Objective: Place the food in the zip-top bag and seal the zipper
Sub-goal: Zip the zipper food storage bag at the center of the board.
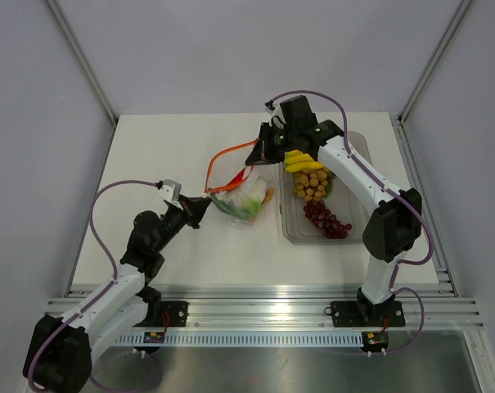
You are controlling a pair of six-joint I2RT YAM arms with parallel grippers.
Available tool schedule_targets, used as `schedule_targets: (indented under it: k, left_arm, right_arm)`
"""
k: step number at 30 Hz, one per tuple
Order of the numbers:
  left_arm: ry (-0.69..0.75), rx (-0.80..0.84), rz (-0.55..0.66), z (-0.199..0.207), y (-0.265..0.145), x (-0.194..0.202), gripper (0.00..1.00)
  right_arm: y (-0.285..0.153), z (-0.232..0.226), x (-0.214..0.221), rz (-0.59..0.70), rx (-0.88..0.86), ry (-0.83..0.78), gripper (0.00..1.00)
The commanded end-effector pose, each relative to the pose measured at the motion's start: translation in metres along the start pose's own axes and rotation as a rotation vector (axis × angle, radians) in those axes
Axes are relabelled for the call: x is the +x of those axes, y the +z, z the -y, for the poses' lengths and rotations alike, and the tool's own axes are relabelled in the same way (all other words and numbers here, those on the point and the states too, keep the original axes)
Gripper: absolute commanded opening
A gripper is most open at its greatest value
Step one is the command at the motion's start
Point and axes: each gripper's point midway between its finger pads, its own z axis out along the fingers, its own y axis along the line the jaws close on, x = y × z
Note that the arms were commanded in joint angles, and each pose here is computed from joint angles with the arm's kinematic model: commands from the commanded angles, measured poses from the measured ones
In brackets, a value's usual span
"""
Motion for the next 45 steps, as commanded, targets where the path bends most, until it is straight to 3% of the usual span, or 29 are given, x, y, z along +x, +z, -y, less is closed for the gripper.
schedule_targets:
  k: [1,2,5,10,13,20,24,26,32,36,45]
  left_arm:
    - [0.070,0.011,0.161,0.010,0.004,-0.055,0.00]
    - [0.072,0.013,0.164,0.010,0.004,-0.057,0.00]
    - [0.094,0.019,0.146,0.013,0.006,-0.065,0.00]
    - [0.224,0.107,0.099,0.021,0.007,-0.075,0.00]
    - [0.266,0.194,0.080,0.022,0.006,-0.081,0.00]
    - [0.254,0.349,-0.006,0.018,0.010,-0.084,0.00]
    - [0.279,0.420,-0.033,0.024,0.011,-0.080,0.00]
    - [0.307,0.428,-0.029,0.023,0.011,-0.081,0.00]
    - [0.326,0.540,-0.086,0.029,0.009,-0.081,0.00]
    - [0.309,0.572,-0.142,0.030,0.008,-0.080,0.00]
    - [0.358,0.542,-0.128,0.029,0.002,-0.085,0.00]
  right_arm:
    - [-0.012,-0.015,-0.008,0.011,-0.050,-0.045,0.00]
    - [-0.011,-0.015,-0.006,0.005,-0.054,-0.049,0.00]
    - [-0.015,-0.015,-0.002,-0.006,-0.057,-0.066,0.13]
    - [-0.037,-0.013,0.002,0.018,-0.010,-0.152,0.46]
    - [-0.058,-0.004,0.008,0.010,0.065,-0.270,0.51]
    - [-0.107,-0.011,0.000,0.080,0.145,-0.502,0.52]
    - [-0.122,-0.036,0.007,0.108,0.017,-0.720,0.46]
    - [-0.123,-0.053,0.009,0.139,-0.037,-0.905,0.46]
    - [-0.119,-0.109,0.005,0.358,-0.245,-1.317,0.47]
    - [-0.097,-0.132,0.020,0.337,-0.418,-1.451,0.48]
    - [-0.038,-0.144,0.039,0.169,-0.528,-1.553,0.50]
